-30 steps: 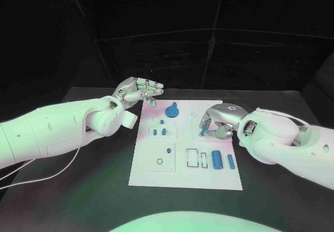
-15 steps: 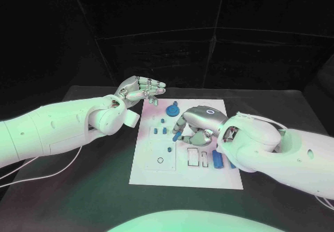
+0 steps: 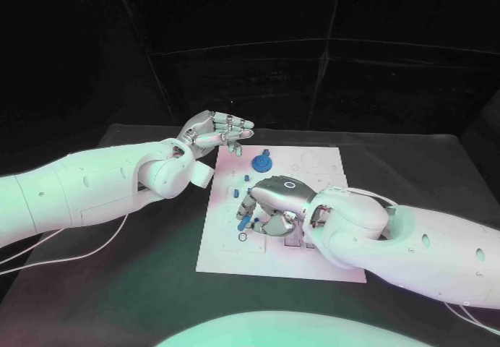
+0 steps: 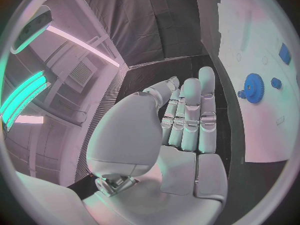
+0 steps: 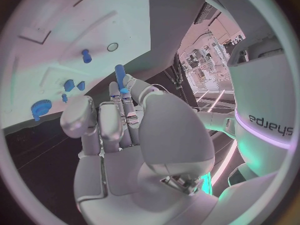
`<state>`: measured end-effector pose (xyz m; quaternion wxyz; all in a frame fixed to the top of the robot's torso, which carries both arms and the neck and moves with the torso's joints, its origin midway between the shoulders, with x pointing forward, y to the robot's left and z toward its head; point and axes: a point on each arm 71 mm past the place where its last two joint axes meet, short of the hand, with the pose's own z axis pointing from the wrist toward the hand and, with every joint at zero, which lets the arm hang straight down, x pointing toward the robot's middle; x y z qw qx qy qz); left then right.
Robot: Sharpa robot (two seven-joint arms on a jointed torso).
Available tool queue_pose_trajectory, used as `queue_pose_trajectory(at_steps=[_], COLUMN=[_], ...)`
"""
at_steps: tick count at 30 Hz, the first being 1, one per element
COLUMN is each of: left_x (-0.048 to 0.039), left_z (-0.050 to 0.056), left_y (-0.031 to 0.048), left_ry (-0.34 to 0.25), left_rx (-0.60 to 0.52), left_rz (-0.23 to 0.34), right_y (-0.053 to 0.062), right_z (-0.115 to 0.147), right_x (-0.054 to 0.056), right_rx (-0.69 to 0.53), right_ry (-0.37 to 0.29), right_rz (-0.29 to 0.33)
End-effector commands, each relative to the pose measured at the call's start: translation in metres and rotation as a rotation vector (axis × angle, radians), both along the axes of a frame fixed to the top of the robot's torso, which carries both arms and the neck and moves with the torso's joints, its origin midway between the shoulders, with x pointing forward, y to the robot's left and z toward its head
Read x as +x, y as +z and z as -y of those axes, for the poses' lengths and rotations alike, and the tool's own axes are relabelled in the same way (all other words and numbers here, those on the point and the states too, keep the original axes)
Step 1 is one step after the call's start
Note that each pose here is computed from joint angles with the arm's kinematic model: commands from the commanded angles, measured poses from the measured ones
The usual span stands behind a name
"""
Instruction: Assemble the parts on the task board
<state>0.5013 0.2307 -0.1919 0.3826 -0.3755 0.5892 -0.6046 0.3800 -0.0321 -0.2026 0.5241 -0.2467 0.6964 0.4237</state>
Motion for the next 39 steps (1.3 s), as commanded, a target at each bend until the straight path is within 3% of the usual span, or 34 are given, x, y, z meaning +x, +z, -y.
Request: queue_pose_trajectory(at_steps=[1, 12, 39], left_x=[0.0, 0.0005, 0.0004], left_z=[0.002, 0.003, 0.003], left_y=[0.0015, 0.0014, 0.0013], left_ry=[-0.012, -0.013, -0.016], left_rx=[-0.01, -0.011, -0.011], left_rz=[0.003, 0.003, 0.002], right_y=[-0.005, -0.019, -0.024], right_z=[-0.002, -0.004, -0.014], right_x=[-0.001, 0.002, 0.004], right_rx=[-0.035, -0.097, -0.13], right_ry=[0.035, 0.028, 0.011], right_rz=[-0.005, -0.01, 0.006])
